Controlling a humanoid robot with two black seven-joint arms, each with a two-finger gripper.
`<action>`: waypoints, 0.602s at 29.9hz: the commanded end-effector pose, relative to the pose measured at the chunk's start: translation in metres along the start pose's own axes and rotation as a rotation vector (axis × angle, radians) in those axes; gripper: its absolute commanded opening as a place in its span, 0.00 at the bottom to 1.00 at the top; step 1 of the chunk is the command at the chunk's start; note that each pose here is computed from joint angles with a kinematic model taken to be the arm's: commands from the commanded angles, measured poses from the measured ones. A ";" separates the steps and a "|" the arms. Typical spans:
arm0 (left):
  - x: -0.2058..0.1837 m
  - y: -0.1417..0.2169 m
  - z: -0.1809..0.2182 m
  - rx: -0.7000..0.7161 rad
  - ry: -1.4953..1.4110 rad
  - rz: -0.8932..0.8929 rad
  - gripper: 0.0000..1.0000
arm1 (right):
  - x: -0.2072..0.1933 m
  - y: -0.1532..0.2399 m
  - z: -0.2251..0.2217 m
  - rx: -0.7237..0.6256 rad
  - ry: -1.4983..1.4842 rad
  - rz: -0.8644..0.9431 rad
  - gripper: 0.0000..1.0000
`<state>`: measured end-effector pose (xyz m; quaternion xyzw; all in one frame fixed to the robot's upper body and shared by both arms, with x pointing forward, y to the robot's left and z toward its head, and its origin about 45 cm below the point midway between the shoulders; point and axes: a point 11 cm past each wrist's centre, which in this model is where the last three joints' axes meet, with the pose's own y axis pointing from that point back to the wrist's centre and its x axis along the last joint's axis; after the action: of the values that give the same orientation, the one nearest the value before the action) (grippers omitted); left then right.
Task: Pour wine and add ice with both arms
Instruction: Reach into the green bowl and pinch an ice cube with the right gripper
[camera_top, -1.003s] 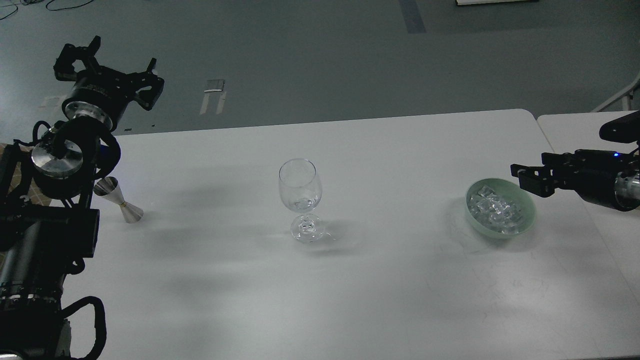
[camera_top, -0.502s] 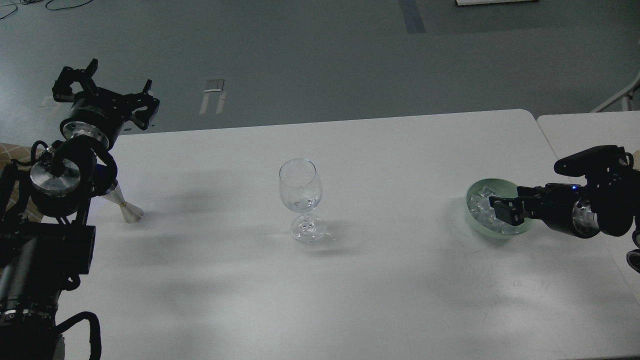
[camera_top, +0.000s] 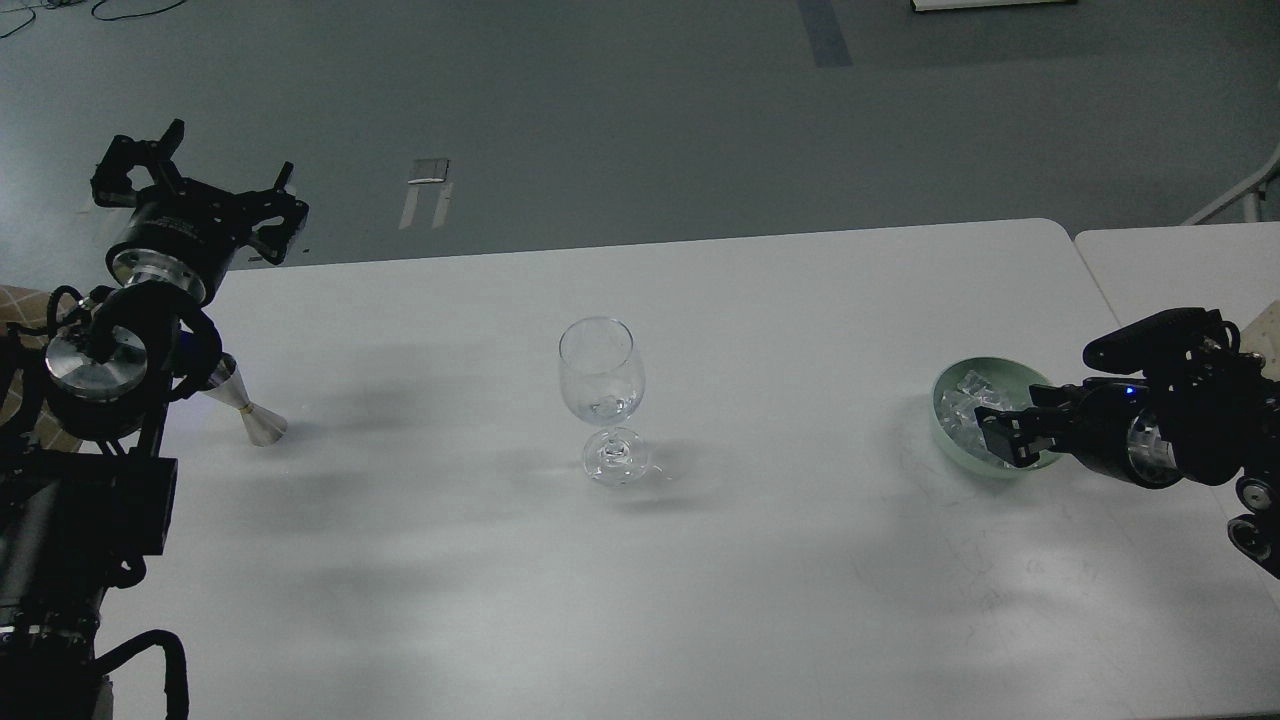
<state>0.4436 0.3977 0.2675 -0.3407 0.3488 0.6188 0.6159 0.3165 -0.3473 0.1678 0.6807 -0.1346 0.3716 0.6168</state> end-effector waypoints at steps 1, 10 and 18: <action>0.000 0.000 0.001 0.000 0.000 0.002 0.98 | -0.004 -0.003 -0.006 0.015 0.004 -0.011 0.63; 0.000 0.000 0.000 0.002 -0.003 0.001 0.98 | -0.006 -0.005 -0.007 0.001 0.016 -0.022 0.56; -0.003 -0.002 0.000 0.000 -0.001 -0.007 0.98 | -0.007 -0.006 -0.005 -0.013 0.015 -0.023 0.52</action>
<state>0.4444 0.3969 0.2675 -0.3366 0.3470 0.6199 0.6181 0.3135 -0.3428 0.1593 0.6761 -0.1240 0.3690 0.6256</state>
